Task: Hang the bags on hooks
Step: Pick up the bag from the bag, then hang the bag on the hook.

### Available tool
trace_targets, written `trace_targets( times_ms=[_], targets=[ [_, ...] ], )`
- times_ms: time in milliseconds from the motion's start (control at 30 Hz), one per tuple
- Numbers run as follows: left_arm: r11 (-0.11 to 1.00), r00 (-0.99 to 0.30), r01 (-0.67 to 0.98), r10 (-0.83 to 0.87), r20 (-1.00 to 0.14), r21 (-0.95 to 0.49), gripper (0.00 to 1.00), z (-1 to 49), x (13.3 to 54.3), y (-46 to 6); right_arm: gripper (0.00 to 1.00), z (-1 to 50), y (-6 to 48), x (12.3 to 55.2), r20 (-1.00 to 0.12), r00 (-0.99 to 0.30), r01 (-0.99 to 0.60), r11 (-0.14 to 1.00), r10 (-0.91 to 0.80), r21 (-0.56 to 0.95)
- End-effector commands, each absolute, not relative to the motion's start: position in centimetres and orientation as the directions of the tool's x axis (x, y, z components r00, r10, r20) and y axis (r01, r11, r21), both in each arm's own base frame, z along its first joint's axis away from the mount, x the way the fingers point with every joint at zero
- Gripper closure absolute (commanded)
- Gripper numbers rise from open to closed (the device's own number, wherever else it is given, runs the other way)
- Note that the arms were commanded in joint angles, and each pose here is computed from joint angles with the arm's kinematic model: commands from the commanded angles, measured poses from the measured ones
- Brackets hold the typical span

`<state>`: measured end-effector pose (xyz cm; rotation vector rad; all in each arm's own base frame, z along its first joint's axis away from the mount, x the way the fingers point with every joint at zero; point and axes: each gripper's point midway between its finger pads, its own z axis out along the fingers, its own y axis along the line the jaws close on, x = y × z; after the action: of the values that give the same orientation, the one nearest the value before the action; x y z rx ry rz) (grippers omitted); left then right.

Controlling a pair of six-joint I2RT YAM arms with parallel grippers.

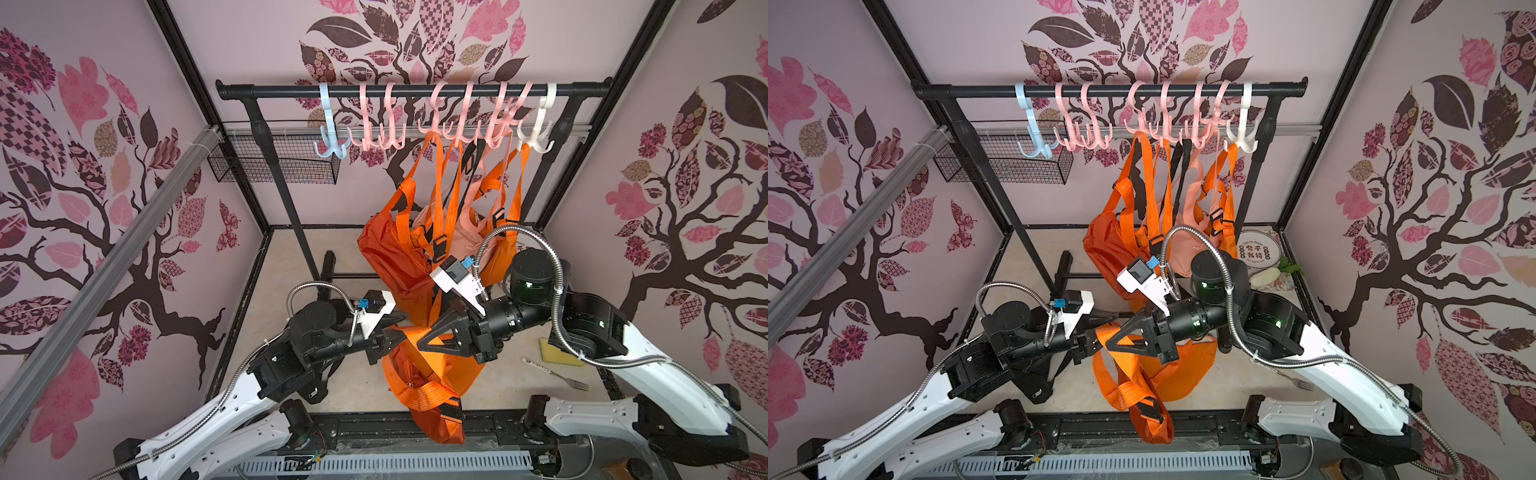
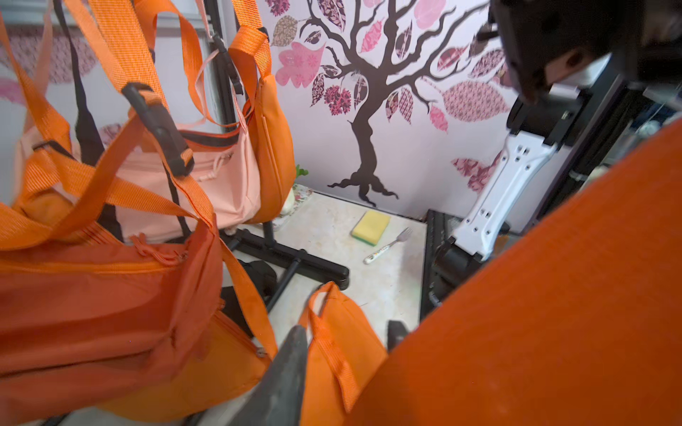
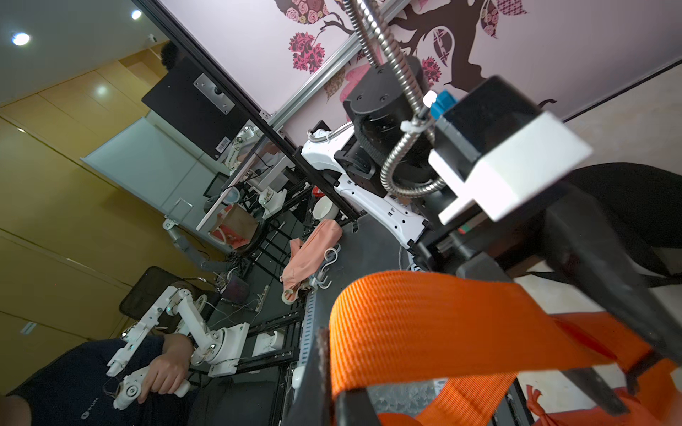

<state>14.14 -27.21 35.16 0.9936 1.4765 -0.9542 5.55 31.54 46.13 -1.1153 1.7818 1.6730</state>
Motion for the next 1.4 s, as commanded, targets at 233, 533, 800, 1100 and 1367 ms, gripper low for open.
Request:
trace_targets(
  times_ms=[233, 533, 800, 1100, 1367],
  targets=[
    [0.568, -0.024, 0.822, 0.102, -0.994, 0.038, 1.00, 42.3, 16.2, -22.4, 1.00, 52.6, 30.6, 12.4, -0.934, -0.357, -0.910, 0.235, -0.021, 0.342],
    [0.793, -0.036, 0.599, 0.160, -0.986, 0.107, 1.00, 50.4, 24.6, -21.1, 1.00, 62.0, 31.1, 20.5, -0.977, -0.134, -0.895, 0.404, 0.164, 0.190],
    [0.874, -0.047, 0.484, 0.070, -0.996, 0.038, 1.00, 55.0, 30.5, -20.0, 1.00, 65.7, 29.9, 28.9, -0.931, -0.134, -0.879, 0.393, 0.338, 0.269],
    [0.903, 0.036, 0.429, 0.008, -0.999, 0.023, 1.00, 58.9, 32.9, -19.7, 1.00, 68.1, 29.6, 30.6, -0.914, -0.023, -0.911, 0.368, 0.405, 0.186],
    [0.940, 0.070, 0.340, 0.006, -0.998, 0.030, 1.00, 59.5, 34.9, -19.1, 1.00, 68.9, 28.5, 33.2, -0.889, 0.042, -0.904, 0.397, 0.456, 0.161]
  ],
)
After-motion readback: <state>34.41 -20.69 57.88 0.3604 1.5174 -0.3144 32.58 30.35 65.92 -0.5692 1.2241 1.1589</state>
